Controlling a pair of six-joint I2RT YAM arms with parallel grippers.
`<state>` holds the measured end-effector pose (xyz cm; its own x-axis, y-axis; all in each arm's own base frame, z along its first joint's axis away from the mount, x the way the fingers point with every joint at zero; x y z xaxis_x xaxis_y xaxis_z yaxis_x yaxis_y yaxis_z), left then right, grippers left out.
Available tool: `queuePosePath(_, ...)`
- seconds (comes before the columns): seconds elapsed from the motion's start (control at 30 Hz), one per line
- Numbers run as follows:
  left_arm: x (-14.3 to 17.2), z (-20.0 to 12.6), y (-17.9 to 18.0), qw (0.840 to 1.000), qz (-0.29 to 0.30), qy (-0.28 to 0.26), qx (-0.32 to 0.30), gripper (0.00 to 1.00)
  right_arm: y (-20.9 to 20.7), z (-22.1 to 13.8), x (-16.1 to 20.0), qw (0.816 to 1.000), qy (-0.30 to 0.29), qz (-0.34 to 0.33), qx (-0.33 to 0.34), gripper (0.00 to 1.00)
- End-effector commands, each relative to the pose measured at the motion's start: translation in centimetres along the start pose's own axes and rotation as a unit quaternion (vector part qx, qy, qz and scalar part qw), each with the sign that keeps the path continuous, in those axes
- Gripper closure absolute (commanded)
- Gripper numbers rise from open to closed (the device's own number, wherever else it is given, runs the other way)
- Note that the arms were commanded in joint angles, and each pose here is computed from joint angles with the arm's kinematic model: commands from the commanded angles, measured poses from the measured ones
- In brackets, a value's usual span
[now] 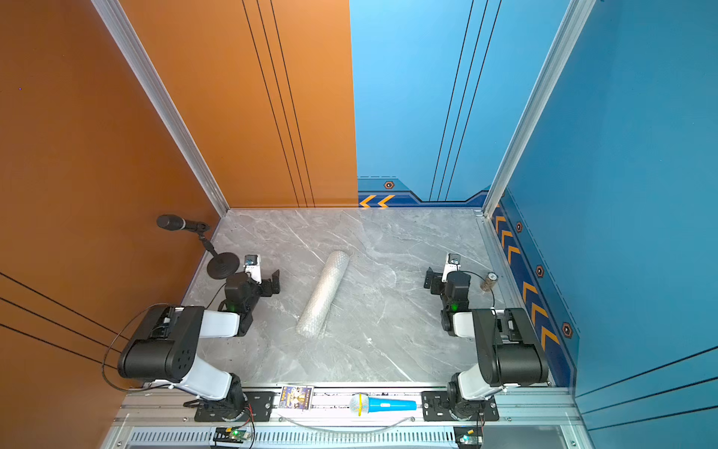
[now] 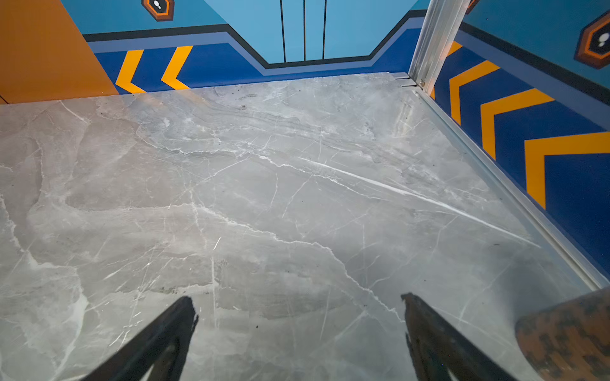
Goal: Unwrap the vase from the bubble wrap
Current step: Unwrap the bubble wrap at the center of the board.
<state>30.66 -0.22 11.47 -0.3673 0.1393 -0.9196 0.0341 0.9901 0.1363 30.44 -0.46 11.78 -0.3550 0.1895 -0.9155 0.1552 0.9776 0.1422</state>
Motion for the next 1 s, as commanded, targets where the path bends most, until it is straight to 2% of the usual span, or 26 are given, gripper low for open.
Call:
queuePosePath(0.0, -0.62, 0.36, 0.18, 1.000, 0.006, -0.010, -0.007, 0.02, 0.05, 0.38, -0.63, 1.000, -0.013, -0.007, 0.001, 0.00)
queuePosePath(0.47, -0.63, 0.36, 0.19, 1.000, 0.006, -0.010, -0.007, 0.02, 0.07, 0.41, -0.68, 1.000, -0.014, -0.007, 0.001, 0.00)
queuePosePath(0.57, -0.63, 0.38, 0.19, 1.000, 0.006, -0.010, -0.007, 0.02, -0.28, 0.28, -0.66, 1.000, -0.013, 0.004, -0.017, 0.00)
queuePosePath(0.8, -0.73, 0.36, 0.20, 1.000, 0.006, -0.012, -0.007, 0.02, 0.06, 0.38, -0.66, 1.000, -0.013, -0.007, 0.000, 0.00)
queuePosePath(0.97, -0.60, 0.35, 0.43, 1.000, -0.004, -0.015, 0.019, 0.02, 0.12, 0.39, -0.68, 1.000, -0.014, -0.007, 0.000, 0.00)
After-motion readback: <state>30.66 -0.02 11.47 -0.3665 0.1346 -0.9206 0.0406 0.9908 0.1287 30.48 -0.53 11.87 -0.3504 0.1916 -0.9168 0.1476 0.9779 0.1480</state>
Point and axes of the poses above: each gripper's point midway between its finger pads, its own z axis out along the fingers, its own y axis along the line the jaws close on, x = y × z, the point moved 9 cm from there along -z, back along the fingers, and after that the axes turned 7 degrees about z, right-handed, at the moved point
